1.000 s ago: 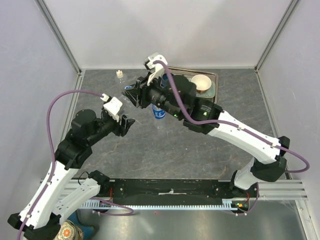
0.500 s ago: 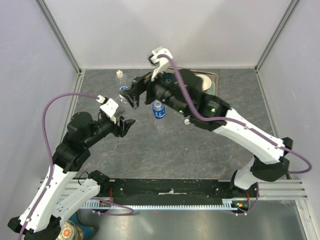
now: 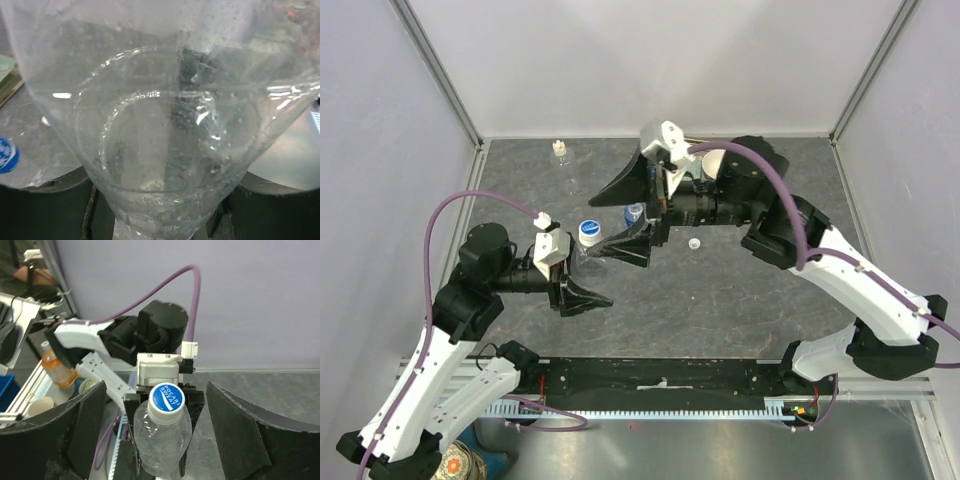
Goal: Screw on the bottle caps
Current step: Screw the bottle cap onto the plastic bottle.
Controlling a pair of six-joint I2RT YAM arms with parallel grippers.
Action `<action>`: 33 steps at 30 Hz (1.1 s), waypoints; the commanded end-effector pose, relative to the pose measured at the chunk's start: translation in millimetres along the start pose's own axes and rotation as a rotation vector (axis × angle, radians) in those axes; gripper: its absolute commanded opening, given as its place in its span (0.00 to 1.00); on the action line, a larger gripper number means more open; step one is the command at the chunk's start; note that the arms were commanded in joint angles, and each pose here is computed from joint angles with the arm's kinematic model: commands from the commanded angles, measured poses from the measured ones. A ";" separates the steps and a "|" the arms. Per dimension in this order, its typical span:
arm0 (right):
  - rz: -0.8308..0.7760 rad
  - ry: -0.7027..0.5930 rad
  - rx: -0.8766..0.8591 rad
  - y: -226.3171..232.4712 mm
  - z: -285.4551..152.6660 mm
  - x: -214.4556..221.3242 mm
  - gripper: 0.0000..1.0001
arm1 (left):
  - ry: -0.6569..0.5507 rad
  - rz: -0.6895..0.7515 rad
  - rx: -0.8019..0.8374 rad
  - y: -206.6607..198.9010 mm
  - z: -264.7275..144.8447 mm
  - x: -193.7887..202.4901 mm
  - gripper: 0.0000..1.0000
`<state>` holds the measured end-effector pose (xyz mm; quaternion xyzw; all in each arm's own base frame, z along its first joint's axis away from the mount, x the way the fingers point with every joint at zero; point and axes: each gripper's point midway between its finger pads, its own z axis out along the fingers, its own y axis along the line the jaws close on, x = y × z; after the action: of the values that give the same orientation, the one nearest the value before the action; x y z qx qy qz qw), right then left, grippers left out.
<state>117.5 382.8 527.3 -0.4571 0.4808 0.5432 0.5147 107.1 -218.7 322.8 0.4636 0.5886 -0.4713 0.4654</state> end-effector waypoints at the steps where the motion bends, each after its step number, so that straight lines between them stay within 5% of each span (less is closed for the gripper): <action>1: 0.023 0.029 -0.186 21.1 11.8 19.2 0.86 | -0.020 0.000 0.212 -38.9 -5.3 -10.6 0.02; 18: 0.085 -0.021 -0.252 27.7 20.0 21.0 0.50 | -0.022 0.015 0.180 -34.3 -5.1 -11.5 0.02; 25: 0.089 -0.021 -0.230 24.2 20.6 21.6 0.00 | -0.024 0.025 0.146 -29.1 -4.9 -11.8 0.02; 33: 0.139 0.068 0.071 -31.6 31.7 46.5 0.00 | -0.027 0.057 -0.236 37.6 -9.2 -17.4 0.02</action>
<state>114.3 414.2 492.4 -0.4669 0.4786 0.5917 0.4504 99.3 -218.9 323.9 0.4721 0.5796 -0.4827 0.4563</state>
